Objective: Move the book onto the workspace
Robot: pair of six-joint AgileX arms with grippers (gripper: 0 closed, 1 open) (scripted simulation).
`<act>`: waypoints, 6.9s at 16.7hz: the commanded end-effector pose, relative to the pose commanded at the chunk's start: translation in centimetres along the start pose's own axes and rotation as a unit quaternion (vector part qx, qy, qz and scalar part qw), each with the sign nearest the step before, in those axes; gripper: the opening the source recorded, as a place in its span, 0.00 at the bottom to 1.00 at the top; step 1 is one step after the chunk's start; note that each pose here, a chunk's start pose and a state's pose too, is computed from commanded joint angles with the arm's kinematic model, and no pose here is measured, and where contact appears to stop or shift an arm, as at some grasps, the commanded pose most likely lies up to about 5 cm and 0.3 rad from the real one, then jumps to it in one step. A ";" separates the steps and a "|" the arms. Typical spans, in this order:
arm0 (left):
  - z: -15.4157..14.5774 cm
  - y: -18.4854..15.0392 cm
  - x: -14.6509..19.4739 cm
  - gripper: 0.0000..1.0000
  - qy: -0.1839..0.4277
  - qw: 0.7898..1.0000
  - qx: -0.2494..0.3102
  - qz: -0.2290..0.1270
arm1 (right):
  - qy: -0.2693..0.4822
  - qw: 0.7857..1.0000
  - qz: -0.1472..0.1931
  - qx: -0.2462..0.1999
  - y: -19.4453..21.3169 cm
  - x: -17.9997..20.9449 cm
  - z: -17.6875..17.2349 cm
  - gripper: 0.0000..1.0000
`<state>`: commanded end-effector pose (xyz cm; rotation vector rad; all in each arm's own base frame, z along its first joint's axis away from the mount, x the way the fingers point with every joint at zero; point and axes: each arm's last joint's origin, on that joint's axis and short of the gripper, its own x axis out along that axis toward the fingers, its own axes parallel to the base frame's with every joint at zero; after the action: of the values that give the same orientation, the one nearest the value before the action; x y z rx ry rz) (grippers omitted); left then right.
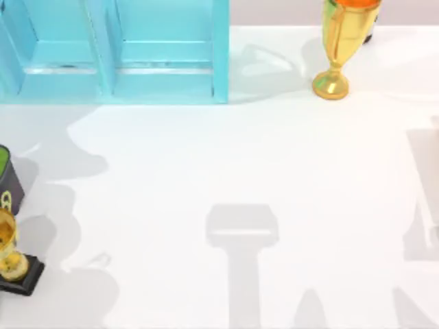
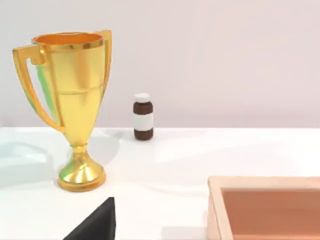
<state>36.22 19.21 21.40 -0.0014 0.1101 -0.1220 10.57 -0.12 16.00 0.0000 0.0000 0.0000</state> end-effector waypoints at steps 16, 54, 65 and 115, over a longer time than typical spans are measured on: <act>4.9 -1.8 -10.4 0.00 0.000 0.999 -0.014 0.031 | 0.000 1.000 0.000 0.000 0.0 0.0 0.0 1.00; -10.1 -58.0 -14.6 0.00 -0.027 0.698 -0.703 0.137 | 0.000 1.000 0.000 0.000 0.0 0.0 0.0 1.00; -10.1 -58.1 -15.1 0.00 -0.027 0.698 -0.703 0.137 | 0.000 1.000 0.000 0.000 0.0 0.0 0.0 1.00; -15.2 -59.5 -23.7 1.00 0.000 0.697 -0.699 0.160 | 0.000 1.000 0.000 0.000 0.0 0.0 0.0 1.00</act>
<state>3.99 -36.90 9.36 -1.5300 0.1804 0.3455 10.57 -0.12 16.00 0.0000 0.0000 0.0000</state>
